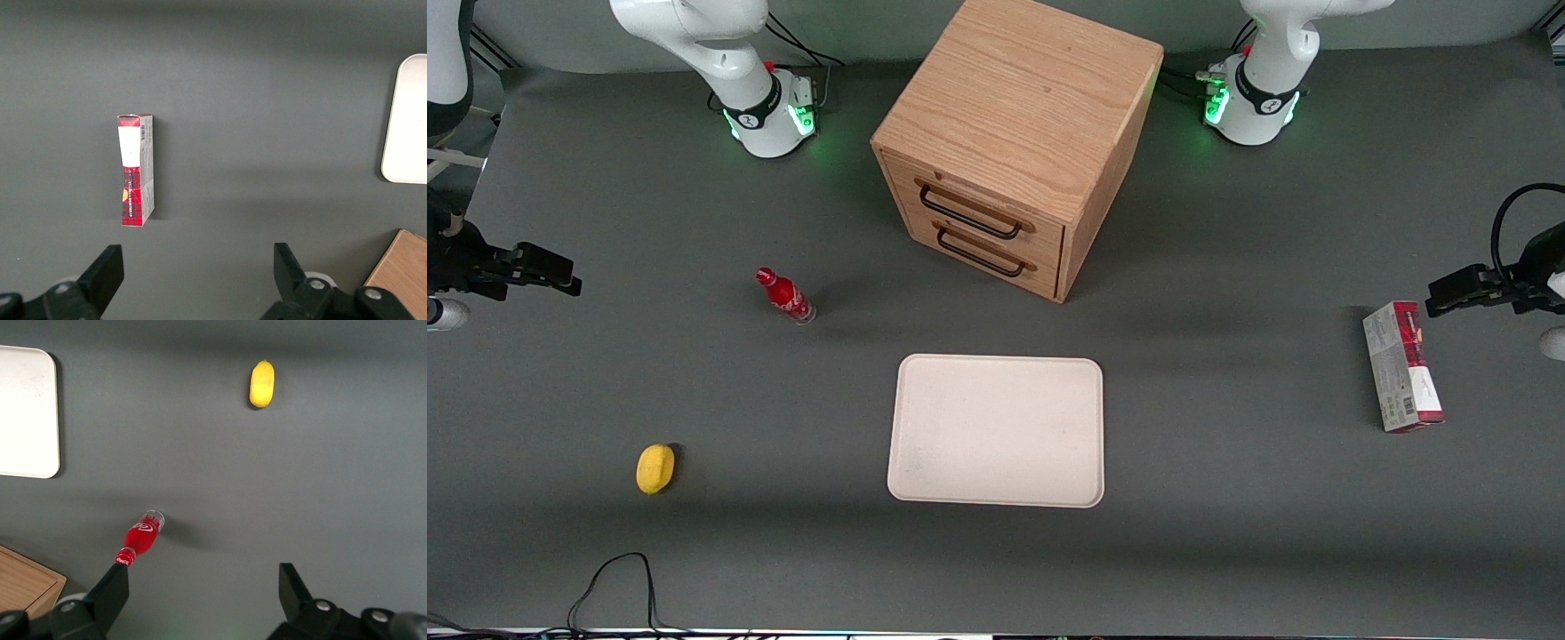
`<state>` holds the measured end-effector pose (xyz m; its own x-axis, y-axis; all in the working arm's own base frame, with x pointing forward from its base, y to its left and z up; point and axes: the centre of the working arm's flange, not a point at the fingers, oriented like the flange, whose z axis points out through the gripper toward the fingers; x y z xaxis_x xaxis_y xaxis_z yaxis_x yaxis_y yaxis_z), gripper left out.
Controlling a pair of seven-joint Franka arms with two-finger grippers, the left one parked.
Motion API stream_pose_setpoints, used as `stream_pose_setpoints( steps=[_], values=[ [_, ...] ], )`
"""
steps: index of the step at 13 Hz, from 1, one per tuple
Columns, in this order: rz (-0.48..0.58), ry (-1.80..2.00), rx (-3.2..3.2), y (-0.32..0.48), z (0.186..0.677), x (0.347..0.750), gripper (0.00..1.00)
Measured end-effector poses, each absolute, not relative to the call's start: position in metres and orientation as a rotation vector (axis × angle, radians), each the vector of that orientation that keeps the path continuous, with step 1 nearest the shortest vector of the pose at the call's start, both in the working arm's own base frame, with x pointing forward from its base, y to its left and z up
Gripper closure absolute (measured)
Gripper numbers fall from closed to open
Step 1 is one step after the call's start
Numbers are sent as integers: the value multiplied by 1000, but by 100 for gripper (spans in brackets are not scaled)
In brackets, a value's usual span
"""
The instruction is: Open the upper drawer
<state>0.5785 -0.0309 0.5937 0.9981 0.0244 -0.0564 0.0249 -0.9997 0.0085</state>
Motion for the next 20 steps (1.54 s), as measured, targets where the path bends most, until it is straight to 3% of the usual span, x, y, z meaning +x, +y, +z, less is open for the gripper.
stream_pose_setpoints(
  steps=[7, 16, 20],
  values=[
    [-85, 97, 3131, -10, 594, 579, 0],
    [-106, 734, 3042, 249, 564, 566, 0],
    [-128, 996, 2956, 354, 546, 528, 0]
  ],
)
